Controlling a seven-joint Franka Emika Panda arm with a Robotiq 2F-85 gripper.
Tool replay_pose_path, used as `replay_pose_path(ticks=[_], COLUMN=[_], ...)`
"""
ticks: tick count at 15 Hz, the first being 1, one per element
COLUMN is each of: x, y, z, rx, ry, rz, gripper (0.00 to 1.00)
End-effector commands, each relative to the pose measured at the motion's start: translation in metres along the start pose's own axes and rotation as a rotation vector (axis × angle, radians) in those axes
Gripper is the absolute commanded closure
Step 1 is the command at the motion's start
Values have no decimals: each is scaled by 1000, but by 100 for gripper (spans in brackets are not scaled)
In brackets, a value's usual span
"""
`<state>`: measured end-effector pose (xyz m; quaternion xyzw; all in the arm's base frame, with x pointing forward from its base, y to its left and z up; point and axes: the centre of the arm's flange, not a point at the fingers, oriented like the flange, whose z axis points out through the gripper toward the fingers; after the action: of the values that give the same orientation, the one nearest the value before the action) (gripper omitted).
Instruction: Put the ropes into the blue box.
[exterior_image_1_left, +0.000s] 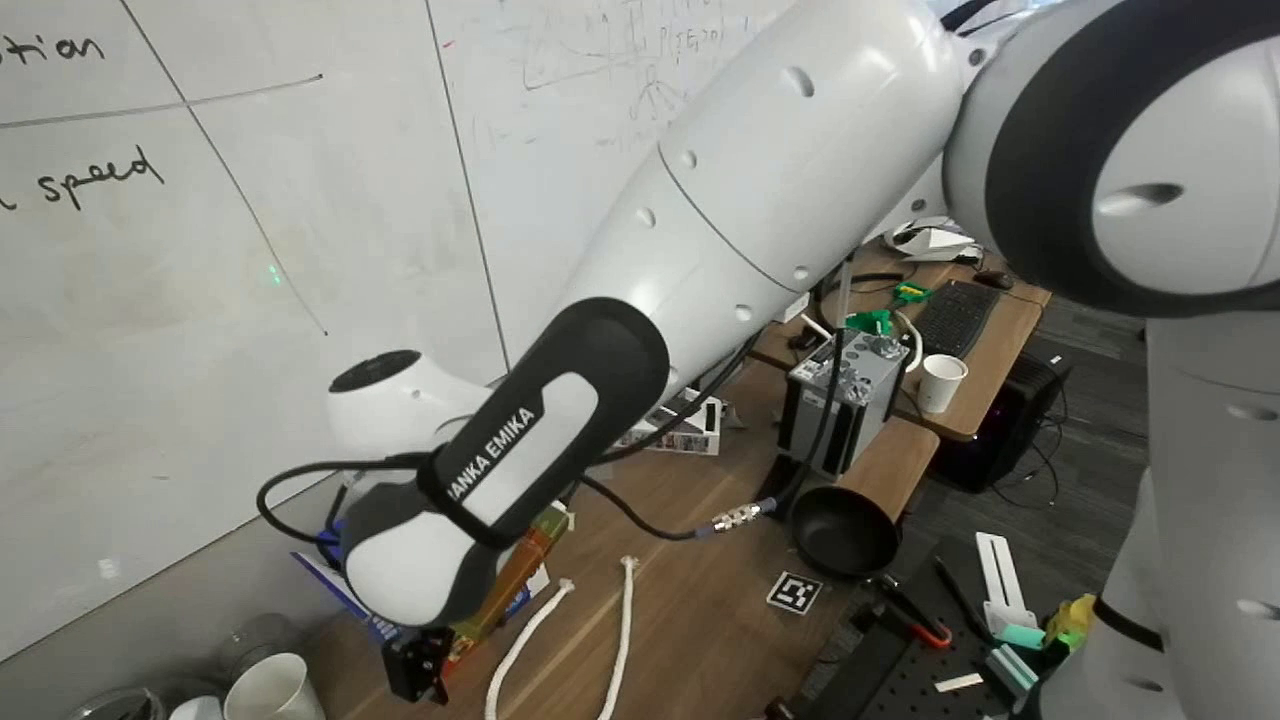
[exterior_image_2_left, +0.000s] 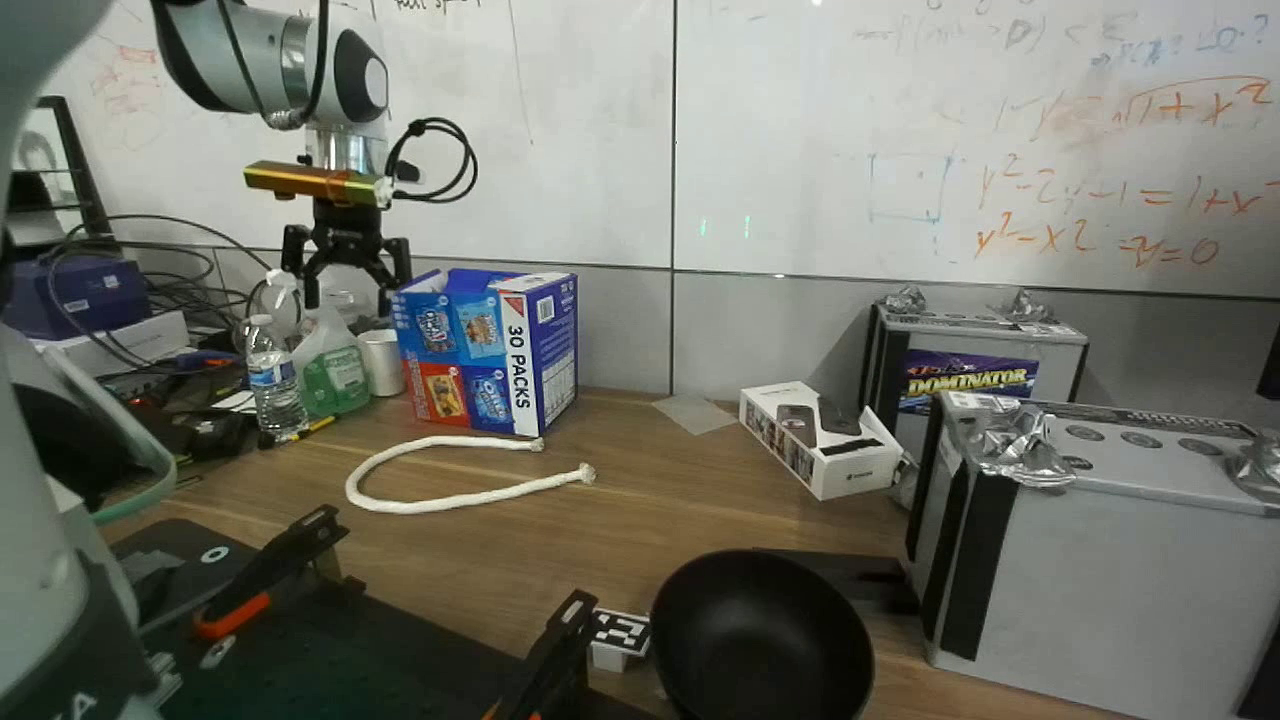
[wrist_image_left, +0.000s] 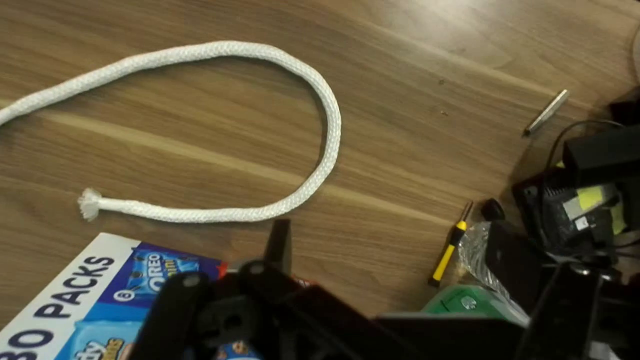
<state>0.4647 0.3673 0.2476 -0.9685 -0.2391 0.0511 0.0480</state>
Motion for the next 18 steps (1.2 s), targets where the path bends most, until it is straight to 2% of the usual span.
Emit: replay_pose_path(ticks=[1,6,9,18], x=[-17,-21,-21,-25], y=[-1,4,1,-5], z=[48,116,146,199], rx=[-53,-106,-109,-72], ry=[41,48,43,70], rz=[22,60,71,102], gripper=[0,0,0,0])
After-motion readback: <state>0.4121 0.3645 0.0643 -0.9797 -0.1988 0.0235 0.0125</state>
